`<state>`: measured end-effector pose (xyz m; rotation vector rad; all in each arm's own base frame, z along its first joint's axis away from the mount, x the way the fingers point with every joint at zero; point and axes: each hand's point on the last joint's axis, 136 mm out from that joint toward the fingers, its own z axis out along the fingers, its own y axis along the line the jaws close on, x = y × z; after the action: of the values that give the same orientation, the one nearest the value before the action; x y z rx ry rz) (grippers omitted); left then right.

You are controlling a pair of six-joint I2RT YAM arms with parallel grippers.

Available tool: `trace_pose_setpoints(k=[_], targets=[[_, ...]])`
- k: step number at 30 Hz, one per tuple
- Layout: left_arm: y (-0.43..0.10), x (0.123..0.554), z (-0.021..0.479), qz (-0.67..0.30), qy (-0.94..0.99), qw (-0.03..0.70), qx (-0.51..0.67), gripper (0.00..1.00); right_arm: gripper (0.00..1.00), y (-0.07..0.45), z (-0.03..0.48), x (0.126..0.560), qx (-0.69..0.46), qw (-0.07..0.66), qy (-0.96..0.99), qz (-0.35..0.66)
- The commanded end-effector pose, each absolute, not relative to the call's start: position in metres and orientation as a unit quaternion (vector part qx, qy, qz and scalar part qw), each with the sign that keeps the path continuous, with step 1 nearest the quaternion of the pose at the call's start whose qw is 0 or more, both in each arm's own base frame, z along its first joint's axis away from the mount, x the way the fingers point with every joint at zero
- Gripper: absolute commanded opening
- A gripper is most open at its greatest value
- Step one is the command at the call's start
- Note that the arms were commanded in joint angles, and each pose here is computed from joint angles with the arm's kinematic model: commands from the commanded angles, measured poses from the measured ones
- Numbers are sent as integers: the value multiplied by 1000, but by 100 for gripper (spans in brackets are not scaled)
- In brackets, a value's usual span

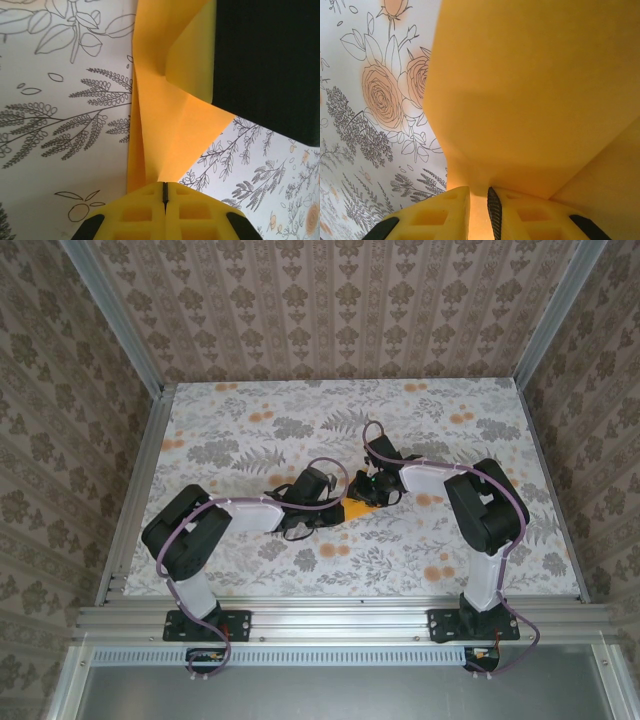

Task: Fold a paper plane with a square sheet of paper (pick it up from the middle)
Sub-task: Fourth fold the wing at the center of the table.

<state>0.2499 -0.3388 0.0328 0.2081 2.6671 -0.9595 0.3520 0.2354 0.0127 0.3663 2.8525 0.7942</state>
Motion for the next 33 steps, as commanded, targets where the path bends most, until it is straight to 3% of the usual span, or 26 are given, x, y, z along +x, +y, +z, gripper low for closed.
trace_pose_setpoints(k=[1,21,33], targets=[[-329,252,21,-312,938,144,53,5,22,199,-38,325,157,27,973,166],[-305,251,5,-251,956,145,43,5,22,197,-44,322,163,19,974,158],[-339,247,58,-350,919,165,78,6,22,195,-46,320,167,15,974,154]])
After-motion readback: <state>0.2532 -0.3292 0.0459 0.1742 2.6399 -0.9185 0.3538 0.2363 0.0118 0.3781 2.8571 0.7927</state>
